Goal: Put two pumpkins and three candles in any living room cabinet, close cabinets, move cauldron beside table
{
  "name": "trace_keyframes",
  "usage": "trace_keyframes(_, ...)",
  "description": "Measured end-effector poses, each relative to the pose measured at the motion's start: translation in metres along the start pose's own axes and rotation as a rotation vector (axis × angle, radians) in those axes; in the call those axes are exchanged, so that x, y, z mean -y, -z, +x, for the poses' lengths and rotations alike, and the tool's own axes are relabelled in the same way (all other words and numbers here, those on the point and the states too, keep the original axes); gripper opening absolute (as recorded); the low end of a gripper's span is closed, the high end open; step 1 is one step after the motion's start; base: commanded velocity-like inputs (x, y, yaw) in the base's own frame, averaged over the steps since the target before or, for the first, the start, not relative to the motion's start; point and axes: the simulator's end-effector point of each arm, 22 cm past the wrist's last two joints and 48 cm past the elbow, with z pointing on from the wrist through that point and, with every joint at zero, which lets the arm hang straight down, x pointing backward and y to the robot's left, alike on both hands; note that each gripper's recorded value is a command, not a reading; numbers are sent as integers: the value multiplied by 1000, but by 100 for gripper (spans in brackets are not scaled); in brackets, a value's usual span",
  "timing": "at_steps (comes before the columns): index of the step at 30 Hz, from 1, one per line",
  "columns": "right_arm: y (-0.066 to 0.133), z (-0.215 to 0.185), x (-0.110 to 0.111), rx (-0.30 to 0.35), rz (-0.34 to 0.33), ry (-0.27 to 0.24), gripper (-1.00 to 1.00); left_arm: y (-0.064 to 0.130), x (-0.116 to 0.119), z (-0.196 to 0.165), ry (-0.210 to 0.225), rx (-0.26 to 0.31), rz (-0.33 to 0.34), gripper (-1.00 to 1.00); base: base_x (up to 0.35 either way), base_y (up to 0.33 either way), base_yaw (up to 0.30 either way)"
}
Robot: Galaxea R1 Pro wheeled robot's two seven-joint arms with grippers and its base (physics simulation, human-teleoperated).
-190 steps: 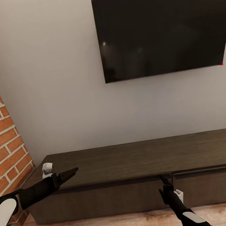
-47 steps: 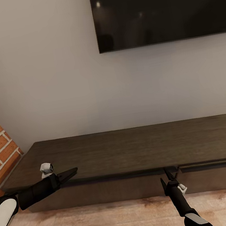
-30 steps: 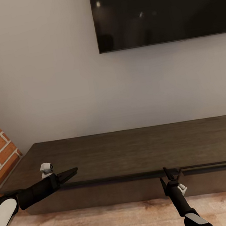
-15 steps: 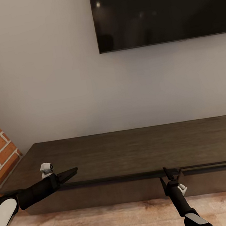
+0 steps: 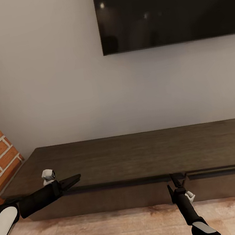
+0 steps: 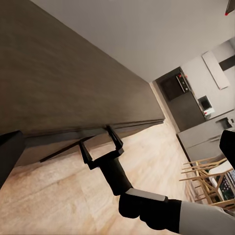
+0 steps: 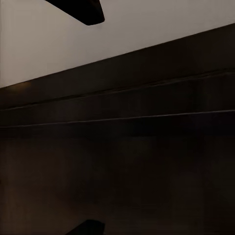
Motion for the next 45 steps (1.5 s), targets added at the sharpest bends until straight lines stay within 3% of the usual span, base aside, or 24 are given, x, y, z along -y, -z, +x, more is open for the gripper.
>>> trace_keyframes(24, 0, 0, 0, 1, 0, 1, 100, 0, 0, 0, 0, 1, -1, 100, 11, 0, 0)
trace_keyframes(25, 0, 0, 0, 0, 0, 1, -100, 0, 0, 0, 0, 1, -1, 100, 0, 0, 0)
trace_keyframes(45, 1, 0, 3, -1, 10, 11, -100, 0, -1, 0, 0, 1, -2, 100, 0, 0, 0)
